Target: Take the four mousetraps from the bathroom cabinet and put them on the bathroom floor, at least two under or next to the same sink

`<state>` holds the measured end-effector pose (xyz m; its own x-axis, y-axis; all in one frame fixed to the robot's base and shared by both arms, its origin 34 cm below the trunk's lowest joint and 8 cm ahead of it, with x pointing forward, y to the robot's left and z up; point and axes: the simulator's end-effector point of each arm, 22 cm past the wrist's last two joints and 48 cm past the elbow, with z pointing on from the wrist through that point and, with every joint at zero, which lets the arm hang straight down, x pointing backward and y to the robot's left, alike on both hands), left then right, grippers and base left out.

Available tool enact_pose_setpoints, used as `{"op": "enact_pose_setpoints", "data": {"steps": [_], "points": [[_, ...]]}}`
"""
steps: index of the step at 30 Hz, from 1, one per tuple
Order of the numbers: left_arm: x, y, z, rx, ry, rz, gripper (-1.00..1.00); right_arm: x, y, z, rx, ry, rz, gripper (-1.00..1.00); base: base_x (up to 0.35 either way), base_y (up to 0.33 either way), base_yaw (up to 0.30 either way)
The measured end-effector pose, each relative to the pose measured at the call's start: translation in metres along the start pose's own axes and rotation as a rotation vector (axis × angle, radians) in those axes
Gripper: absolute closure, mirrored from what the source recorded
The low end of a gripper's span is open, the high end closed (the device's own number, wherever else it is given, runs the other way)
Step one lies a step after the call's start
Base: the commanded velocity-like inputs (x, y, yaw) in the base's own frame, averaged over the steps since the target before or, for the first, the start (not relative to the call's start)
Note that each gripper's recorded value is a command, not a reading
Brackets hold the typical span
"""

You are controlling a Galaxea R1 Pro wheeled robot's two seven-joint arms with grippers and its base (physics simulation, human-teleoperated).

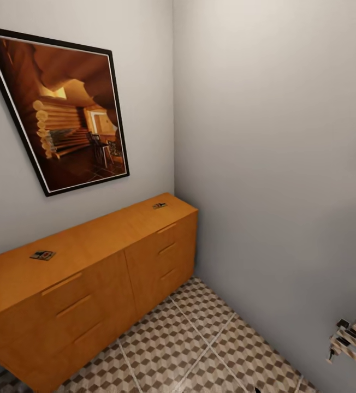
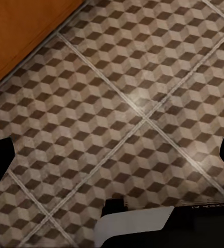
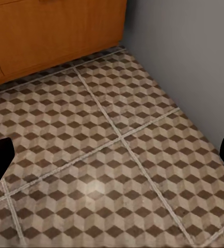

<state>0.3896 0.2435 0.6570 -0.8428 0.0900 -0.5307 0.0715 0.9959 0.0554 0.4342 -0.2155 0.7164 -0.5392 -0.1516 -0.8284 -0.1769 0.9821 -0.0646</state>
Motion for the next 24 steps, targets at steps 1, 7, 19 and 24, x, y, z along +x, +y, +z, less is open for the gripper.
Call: {"op": "enact_pose_setpoints", "data": {"steps": [1,7,19,24], "points": [[0.000,0.002,0.000,-0.003,-0.002,0.001,-1.00,0.000,0.000,0.000,0.000,0.000,0.000,-1.00,-0.285,0.000,0.000],[0.007,0.010,-0.002,-0.015,-0.005,0.004,-1.00,0.000,0.000,0.000,0.001,0.001,0.000,-1.00,-0.316,0.000,0.000],[0.015,0.013,-0.004,-0.020,0.005,0.007,-1.00,0.002,0.001,0.000,-0.001,0.011,0.000,-1.00,-0.333,0.000,0.000],[0.016,0.014,-0.005,-0.022,0.009,0.008,-1.00,0.004,0.001,0.000,-0.002,0.019,0.000,-1.00,-0.325,0.000,0.000]]}}
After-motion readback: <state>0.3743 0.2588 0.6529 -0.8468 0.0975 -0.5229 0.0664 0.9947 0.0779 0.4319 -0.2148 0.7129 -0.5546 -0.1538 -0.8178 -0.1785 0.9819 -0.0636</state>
